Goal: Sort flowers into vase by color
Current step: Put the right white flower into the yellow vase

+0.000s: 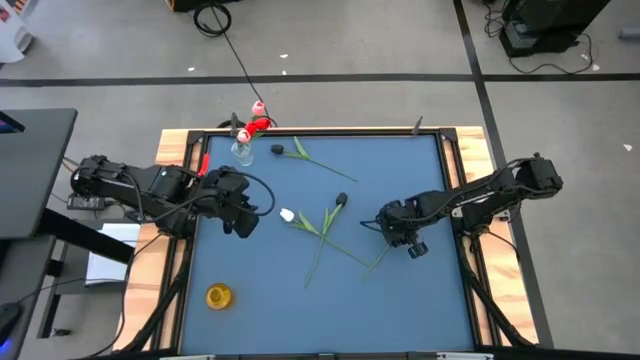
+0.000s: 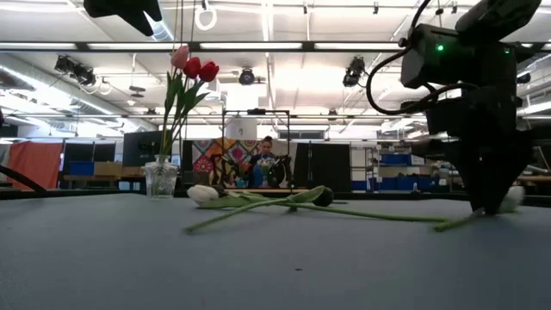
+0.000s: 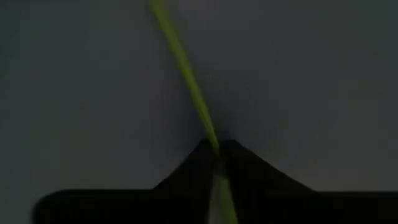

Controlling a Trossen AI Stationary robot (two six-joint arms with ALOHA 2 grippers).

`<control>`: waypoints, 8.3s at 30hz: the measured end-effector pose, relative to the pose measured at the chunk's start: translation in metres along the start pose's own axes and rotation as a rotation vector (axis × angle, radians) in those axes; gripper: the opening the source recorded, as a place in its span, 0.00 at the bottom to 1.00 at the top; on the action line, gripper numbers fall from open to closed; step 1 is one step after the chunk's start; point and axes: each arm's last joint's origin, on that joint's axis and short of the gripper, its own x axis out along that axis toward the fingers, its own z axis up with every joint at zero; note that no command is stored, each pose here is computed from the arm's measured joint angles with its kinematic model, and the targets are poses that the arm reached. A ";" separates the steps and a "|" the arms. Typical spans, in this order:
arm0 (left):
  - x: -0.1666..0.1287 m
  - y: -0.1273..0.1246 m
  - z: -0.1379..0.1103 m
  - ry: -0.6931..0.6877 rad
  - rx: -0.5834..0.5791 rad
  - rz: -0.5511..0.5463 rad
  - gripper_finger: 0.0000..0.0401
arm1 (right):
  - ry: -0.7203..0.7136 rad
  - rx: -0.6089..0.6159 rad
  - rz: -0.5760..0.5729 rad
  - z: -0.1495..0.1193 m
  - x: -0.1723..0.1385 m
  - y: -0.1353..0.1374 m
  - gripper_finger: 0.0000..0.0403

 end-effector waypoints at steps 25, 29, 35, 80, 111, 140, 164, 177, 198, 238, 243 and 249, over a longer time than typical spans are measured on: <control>-0.004 -0.021 0.006 -0.097 -0.027 -0.177 0.43 | -0.414 0.807 0.582 0.085 -0.082 -0.016 0.02; -0.006 -0.032 0.001 -0.100 -0.013 -0.227 0.39 | -0.510 0.867 0.671 0.097 -0.090 -0.019 0.02; 0.000 -0.046 -0.009 -0.073 0.047 -0.233 0.36 | -0.550 0.974 0.687 0.101 -0.094 -0.022 0.02; 0.073 -0.118 0.015 -0.439 1.051 -0.168 0.41 | -0.774 1.455 1.188 0.134 -0.125 -0.033 0.02; 0.042 -0.092 -0.009 -0.210 0.899 -0.222 0.01 | -1.529 1.126 0.763 0.107 -0.186 -0.063 0.40; -0.066 -0.068 -0.120 -0.705 0.213 -0.186 0.00 | -1.769 0.941 0.445 0.084 -0.223 -0.057 0.40; -0.053 -0.077 -0.153 -0.868 0.045 -0.285 0.00 | -1.762 0.918 0.417 0.088 -0.221 -0.048 0.40; -0.056 -0.115 -0.101 -0.788 0.032 -0.142 0.00 | -1.756 0.897 0.415 0.083 -0.222 -0.059 0.40; -0.021 -0.124 -0.026 -0.714 0.342 -0.369 0.00 | -1.665 0.760 0.524 0.077 -0.222 -0.067 0.40; -0.021 0.038 -0.195 -0.710 0.594 -1.082 0.00 | -1.706 1.288 0.219 0.107 -0.201 0.036 0.40; -0.014 0.039 -0.201 -0.636 0.616 -1.068 0.01 | -1.710 1.304 0.207 0.107 -0.201 0.042 0.40; -0.012 0.040 -0.203 -0.613 0.623 -1.067 0.01 | -1.711 1.311 0.205 0.106 -0.201 0.043 0.40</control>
